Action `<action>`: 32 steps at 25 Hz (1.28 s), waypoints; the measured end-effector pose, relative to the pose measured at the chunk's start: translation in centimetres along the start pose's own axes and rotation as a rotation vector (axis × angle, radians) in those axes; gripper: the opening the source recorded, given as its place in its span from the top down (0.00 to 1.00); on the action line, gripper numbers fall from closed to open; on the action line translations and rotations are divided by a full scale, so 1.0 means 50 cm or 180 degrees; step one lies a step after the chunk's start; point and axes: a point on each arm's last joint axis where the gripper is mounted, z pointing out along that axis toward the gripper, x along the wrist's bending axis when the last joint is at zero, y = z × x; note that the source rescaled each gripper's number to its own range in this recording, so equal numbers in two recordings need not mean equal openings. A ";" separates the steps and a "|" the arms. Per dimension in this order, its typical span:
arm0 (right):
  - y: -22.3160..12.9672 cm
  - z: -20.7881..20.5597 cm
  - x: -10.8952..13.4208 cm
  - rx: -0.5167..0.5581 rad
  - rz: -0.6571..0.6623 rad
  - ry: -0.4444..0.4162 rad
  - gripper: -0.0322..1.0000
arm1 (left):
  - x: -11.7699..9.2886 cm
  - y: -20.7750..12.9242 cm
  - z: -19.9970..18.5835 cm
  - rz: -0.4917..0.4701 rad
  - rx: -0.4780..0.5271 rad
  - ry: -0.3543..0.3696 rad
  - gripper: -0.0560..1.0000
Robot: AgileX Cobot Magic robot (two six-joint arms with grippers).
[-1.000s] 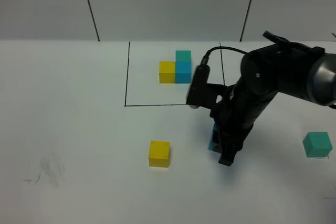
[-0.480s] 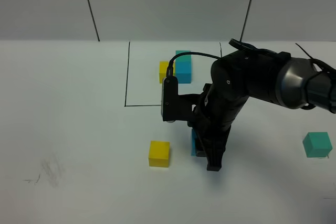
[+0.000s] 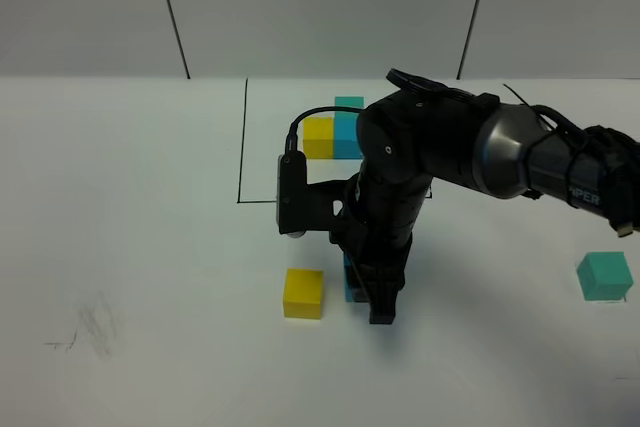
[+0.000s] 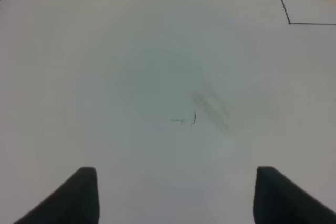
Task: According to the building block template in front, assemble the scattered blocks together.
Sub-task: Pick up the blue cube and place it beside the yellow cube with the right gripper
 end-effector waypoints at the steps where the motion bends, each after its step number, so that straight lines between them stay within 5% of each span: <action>1: 0.004 0.005 -0.001 0.0022 0.0030 0.0031 0.96 | 0.000 0.000 0.000 0.0000 0.0000 0.0000 0.55; 32: 0.044 0.044 -0.004 0.0003 0.0113 -0.0027 0.96 | 0.000 0.000 0.000 0.0000 0.0000 0.0000 0.55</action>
